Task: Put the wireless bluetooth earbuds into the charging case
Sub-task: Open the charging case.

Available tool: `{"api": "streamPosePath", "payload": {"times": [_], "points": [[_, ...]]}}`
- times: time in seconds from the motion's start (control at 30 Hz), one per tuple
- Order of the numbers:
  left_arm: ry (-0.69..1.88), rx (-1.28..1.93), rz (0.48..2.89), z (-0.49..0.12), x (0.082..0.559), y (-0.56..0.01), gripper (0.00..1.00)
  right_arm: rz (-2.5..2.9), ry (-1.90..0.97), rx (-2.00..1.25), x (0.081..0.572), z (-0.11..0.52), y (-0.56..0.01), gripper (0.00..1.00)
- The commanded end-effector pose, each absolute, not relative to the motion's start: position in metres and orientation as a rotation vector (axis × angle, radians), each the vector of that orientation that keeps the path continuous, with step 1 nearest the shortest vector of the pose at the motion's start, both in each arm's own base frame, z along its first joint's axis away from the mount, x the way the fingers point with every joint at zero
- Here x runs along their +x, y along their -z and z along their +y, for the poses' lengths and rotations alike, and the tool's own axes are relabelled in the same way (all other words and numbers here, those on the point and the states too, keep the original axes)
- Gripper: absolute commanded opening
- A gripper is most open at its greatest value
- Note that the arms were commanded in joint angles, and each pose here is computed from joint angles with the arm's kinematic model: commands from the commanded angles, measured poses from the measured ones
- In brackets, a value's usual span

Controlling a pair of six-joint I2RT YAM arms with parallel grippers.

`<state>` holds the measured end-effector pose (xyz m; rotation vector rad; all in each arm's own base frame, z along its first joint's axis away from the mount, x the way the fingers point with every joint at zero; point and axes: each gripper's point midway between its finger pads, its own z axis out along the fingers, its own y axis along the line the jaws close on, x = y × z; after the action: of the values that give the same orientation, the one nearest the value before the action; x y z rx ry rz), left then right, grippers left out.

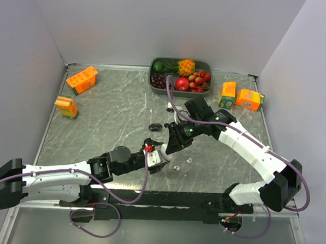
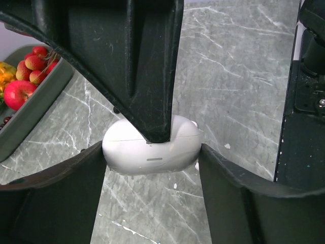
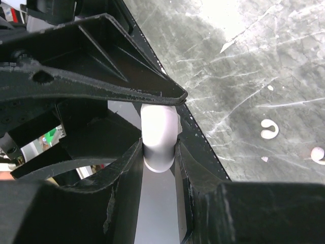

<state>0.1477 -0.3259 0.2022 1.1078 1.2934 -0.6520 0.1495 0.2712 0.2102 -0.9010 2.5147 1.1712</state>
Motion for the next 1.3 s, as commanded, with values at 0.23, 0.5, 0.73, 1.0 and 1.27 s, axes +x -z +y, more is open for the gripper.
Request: {"api": "streamPosePath", "payload": {"times": [0.23,0.5,0.73,1.0,1.27], "points": [[0.704,1.088,1.248,-0.335,0.142,-0.225,0.53,2.445,-1.182,-0.903,0.158,0.28,-0.223,0.0],[0.711,1.077,1.256,-0.335,0.142,-0.224,0.01,2.431,-1.187,-0.884,0.157,0.28,-0.229,0.19],[0.718,1.059,1.26,-0.334,0.143,-0.225,0.01,2.398,-1.155,-0.834,0.163,0.279,-0.24,0.39],[0.722,1.045,1.268,-0.332,0.143,-0.224,0.01,2.358,-1.017,-0.767,0.177,0.269,-0.249,0.48],[0.723,1.038,1.272,-0.333,0.144,-0.226,0.01,2.385,-0.971,-0.83,0.169,0.274,-0.241,0.48]]}}
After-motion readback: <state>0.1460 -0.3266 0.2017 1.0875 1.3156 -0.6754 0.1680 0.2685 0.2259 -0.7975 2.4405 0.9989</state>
